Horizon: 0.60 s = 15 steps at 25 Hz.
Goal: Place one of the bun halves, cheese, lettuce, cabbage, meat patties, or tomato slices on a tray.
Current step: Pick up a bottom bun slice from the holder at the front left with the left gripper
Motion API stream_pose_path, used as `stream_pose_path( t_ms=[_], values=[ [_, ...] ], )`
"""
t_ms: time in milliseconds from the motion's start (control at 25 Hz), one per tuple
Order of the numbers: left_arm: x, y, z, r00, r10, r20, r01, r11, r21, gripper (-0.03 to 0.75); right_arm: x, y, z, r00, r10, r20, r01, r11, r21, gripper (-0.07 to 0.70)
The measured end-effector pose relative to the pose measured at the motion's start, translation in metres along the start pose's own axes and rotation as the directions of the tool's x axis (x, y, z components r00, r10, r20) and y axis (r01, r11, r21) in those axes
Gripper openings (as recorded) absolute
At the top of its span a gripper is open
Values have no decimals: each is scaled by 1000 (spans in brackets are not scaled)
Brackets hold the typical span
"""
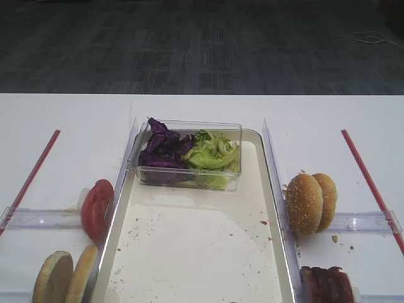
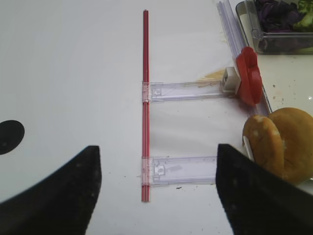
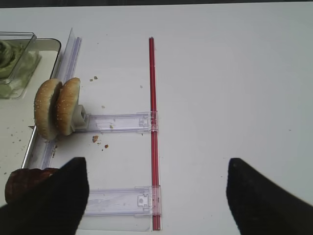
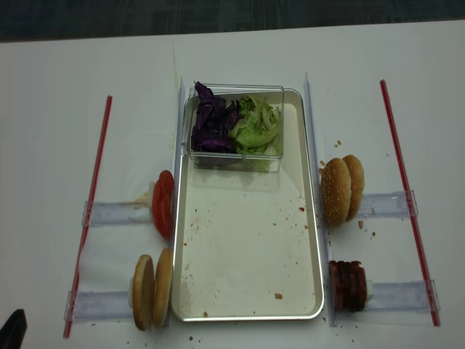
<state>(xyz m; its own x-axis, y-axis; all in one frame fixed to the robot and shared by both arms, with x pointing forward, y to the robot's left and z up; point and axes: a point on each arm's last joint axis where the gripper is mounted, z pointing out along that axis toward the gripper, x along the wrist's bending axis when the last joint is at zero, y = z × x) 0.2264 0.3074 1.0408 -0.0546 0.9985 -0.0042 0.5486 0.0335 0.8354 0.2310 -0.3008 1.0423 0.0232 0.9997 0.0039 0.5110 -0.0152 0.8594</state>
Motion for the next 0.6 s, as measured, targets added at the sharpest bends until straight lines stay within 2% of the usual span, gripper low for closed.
stream_pose_path(
  t_ms=[600],
  values=[
    [0,0,0,1000,0,0,0,1000,0,491,0,0,0,1000,0,0,0,1000,0,608]
  ],
)
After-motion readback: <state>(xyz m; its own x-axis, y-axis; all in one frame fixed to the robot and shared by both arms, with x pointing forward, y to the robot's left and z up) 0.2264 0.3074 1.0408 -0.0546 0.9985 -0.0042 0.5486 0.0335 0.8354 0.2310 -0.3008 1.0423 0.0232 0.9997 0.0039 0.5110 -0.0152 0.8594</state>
